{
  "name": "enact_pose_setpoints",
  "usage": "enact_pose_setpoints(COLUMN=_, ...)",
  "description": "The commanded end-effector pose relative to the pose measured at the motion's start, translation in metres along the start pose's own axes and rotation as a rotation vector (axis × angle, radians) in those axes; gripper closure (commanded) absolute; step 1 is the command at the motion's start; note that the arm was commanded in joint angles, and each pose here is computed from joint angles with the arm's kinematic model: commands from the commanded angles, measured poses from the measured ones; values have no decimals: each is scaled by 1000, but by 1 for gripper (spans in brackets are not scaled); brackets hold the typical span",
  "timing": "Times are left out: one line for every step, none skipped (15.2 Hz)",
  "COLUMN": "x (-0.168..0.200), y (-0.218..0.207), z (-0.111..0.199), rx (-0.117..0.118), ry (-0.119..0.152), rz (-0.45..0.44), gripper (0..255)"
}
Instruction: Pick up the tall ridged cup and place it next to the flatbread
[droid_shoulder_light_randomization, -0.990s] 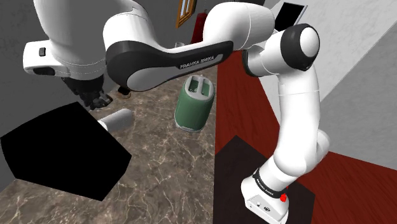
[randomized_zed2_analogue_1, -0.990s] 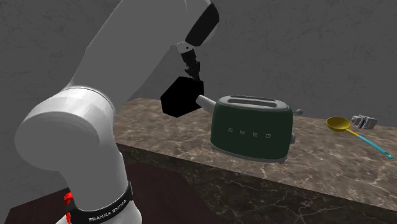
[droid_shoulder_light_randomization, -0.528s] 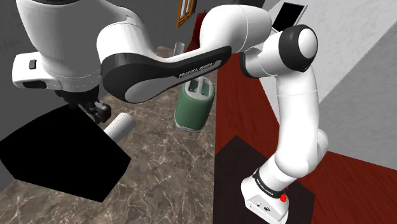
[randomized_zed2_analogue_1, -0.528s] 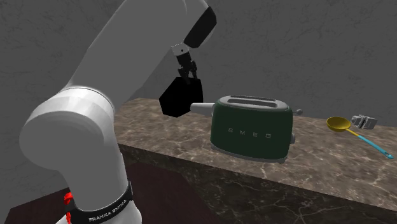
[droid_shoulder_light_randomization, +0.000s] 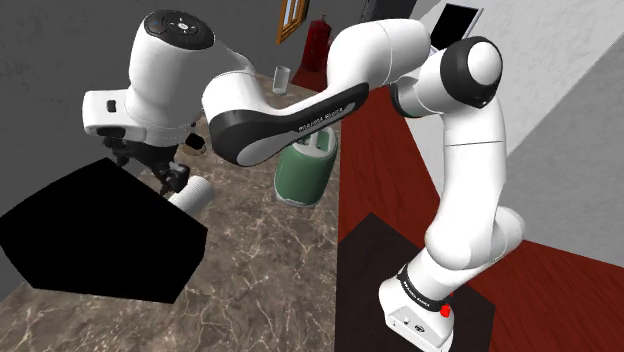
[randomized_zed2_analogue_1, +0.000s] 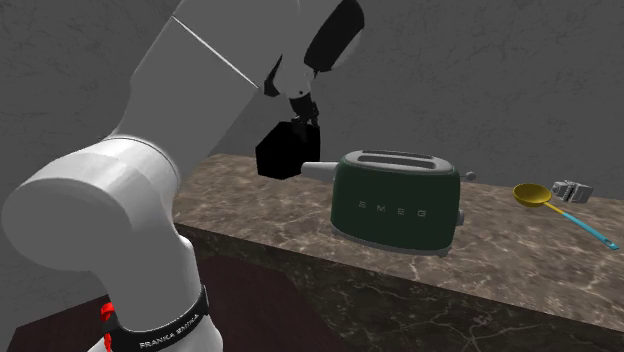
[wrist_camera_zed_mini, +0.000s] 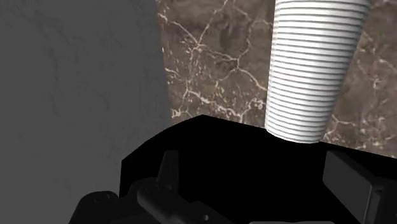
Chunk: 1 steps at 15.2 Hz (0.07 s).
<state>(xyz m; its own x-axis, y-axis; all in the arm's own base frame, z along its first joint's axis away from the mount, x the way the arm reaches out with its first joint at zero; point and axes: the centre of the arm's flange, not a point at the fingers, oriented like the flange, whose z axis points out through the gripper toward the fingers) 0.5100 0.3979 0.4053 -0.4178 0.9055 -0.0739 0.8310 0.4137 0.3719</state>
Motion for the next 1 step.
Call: enact_pose_setpoints(x=-35, y=-35, z=48, rx=164, ry=-131, rz=-1, gripper=0)
